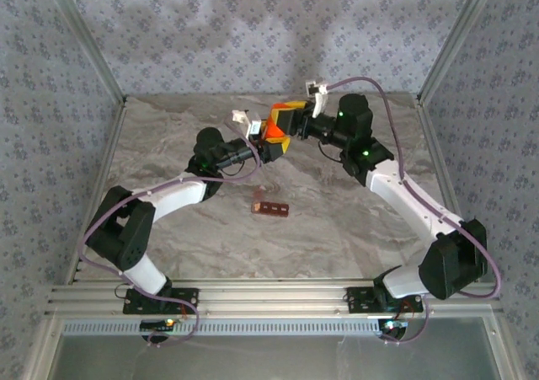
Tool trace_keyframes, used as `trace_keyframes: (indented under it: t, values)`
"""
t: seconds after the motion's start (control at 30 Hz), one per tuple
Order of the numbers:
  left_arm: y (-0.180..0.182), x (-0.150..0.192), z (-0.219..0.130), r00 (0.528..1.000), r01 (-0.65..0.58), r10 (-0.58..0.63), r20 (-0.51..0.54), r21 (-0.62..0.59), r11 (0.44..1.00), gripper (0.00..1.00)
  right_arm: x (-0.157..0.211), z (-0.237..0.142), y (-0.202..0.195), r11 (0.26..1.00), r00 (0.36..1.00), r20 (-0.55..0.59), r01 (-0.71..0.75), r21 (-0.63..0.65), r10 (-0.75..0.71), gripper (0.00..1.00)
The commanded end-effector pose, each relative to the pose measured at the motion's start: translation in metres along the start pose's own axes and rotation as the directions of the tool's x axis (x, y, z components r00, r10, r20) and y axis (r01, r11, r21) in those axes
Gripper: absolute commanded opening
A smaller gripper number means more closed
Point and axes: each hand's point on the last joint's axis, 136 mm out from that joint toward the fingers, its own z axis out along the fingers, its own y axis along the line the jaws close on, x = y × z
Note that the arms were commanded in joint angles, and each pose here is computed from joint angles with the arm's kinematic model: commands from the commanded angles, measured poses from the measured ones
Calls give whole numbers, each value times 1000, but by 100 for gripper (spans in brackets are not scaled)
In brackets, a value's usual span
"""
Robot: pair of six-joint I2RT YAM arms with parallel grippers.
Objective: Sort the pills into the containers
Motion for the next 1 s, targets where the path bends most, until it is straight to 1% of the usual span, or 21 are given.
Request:
trace_keyframes:
  t: [0.0,0.07,0.13,0.17,0.23,0.3,0.37,0.43,0.6,0.73,0.87,0.9,0.93,0.97]
  values:
    - [-19,-6,4,999,-45,43,27,74,996,0,2,1,-7,998,999,45,3,63,-6,6]
    - [-18,-6,4,999,-47,45,29,69,997,0,-4,-6,-12,997,997,71,-7,82,1,5]
    - [-17,-5,4,999,-46,45,28,65,997,0,-14,-11,-15,997,995,95,-30,75,23,4]
    - [-18,-5,4,999,-46,44,27,66,997,0,-19,-14,-15,997,994,101,-42,60,36,4]
    - [-18,-5,4,999,-48,46,26,72,996,0,-34,-16,-4,999,996,84,-35,-30,37,4]
    - [-18,-4,4,999,-50,48,21,72,996,0,-36,-13,5,990,999,-8,-40,-133,40,4]
    - [-19,-2,5,999,-47,46,15,82,996,0,-29,-10,12,972,994,-99,-61,-228,40,5]
    - [-20,-1,5,999,-44,43,9,91,995,0,-27,-11,17,959,987,-159,-59,-278,15,5]
    - [-23,2,5,999,-38,39,-5,112,993,0,-15,-19,16,947,972,-224,-8,-321,-67,4]
    - [-25,2,4,999,-29,30,-9,130,991,0,-15,-24,10,954,972,-217,25,-300,-94,4]
    - [-23,0,3,1000,-27,27,-2,123,992,0,-18,-26,8,963,972,-206,55,-265,-112,4]
    - [-22,0,2,1000,-25,26,0,121,992,0,-19,-26,7,965,973,-205,52,-258,-107,6]
    - [-23,0,2,1000,-26,26,2,123,992,0,-20,-26,9,964,973,-204,50,-260,-105,11]
    - [-24,0,2,1000,-26,26,3,127,992,0,-20,-26,9,966,974,-202,49,-252,-102,23]
